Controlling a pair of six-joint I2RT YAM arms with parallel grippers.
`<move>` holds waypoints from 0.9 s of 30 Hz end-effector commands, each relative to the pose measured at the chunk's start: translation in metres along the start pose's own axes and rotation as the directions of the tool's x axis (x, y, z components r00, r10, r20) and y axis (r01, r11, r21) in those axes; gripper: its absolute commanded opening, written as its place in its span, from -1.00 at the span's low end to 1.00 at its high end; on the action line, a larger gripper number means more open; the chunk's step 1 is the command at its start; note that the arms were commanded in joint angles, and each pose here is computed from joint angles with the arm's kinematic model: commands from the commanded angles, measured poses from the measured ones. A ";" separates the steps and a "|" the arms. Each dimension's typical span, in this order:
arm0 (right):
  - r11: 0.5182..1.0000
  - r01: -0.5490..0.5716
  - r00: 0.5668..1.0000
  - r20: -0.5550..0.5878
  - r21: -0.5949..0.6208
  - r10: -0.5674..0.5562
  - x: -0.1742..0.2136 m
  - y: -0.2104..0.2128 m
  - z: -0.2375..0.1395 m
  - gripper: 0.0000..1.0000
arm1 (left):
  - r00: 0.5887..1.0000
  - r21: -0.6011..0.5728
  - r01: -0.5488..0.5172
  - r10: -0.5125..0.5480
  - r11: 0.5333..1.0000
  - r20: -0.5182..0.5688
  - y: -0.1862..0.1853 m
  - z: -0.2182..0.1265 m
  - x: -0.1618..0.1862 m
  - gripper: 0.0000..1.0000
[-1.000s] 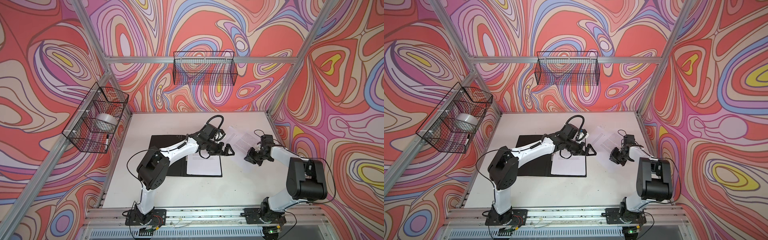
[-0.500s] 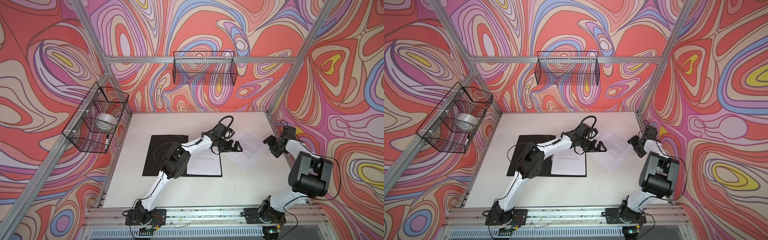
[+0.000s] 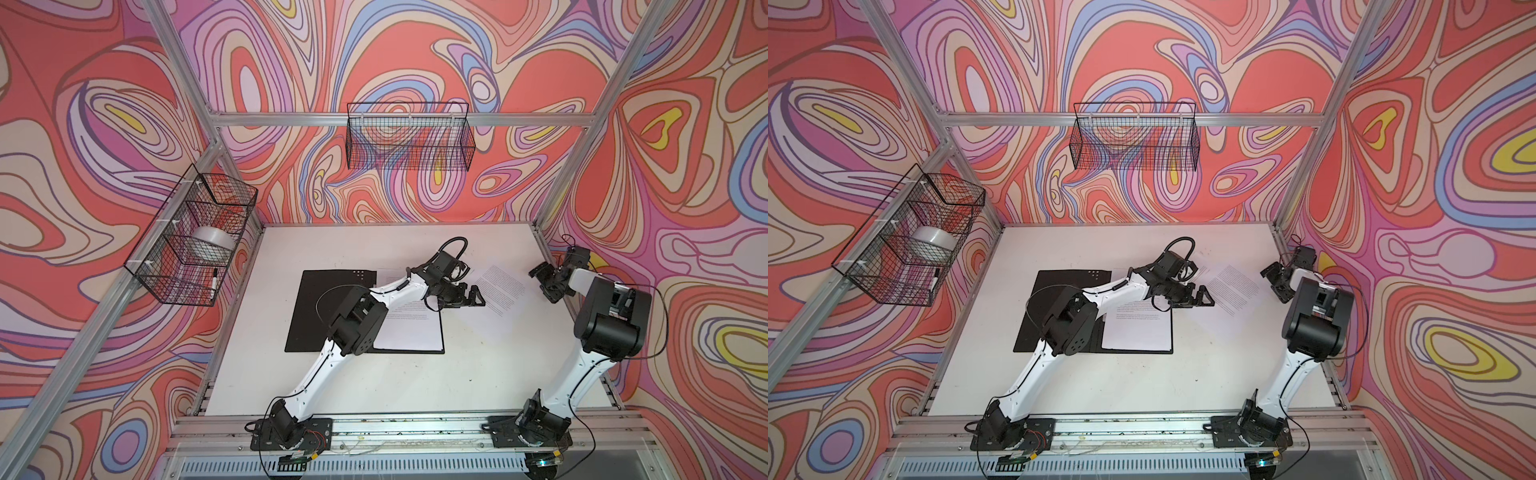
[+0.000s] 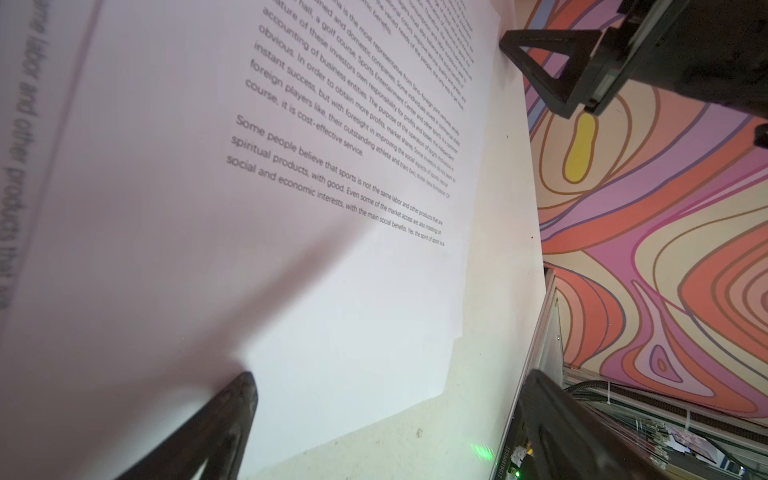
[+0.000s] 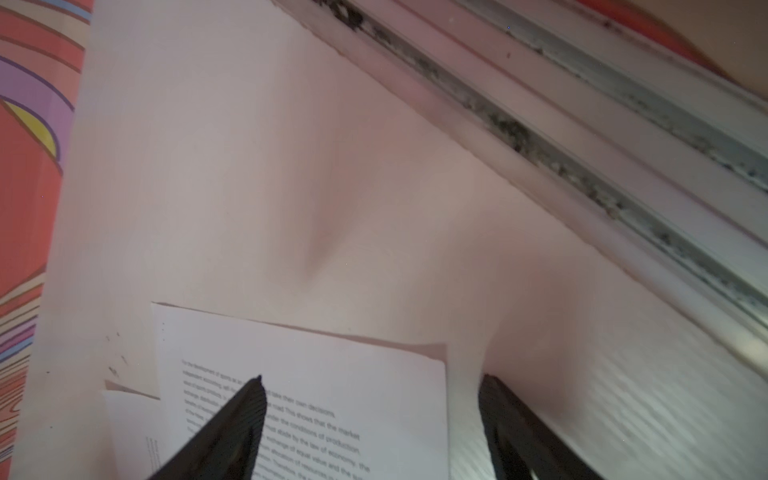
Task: Put the files into the folder
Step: 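Lift the sheet with the right gripper while the left moves toward it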
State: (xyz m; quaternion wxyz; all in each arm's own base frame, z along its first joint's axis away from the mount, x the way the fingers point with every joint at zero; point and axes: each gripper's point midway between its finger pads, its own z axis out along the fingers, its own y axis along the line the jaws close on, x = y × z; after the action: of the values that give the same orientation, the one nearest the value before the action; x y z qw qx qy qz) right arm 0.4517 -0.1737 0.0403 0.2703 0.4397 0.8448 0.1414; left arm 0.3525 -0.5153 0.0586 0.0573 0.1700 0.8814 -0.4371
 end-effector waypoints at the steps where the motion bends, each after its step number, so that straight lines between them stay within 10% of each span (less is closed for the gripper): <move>1: 1.000 -0.019 0.993 -0.114 -0.015 0.017 0.026 -0.009 0.019 0.68 | 0.996 -0.080 0.061 -0.066 0.995 -0.068 0.033 0.013 0.026 1.00; 27: 0.954 -0.075 0.963 -0.271 -0.290 -0.007 0.089 0.031 -0.032 0.58 | 0.988 -0.082 0.082 -0.091 0.993 -0.121 0.046 0.025 0.037 1.00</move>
State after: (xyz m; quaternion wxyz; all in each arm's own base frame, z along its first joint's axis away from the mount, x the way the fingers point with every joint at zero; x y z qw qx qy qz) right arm 0.4217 -0.0931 0.0471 0.2281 0.3922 0.8278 0.3300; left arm 0.3496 -0.5175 0.0587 0.0494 0.1780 0.8759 -0.4457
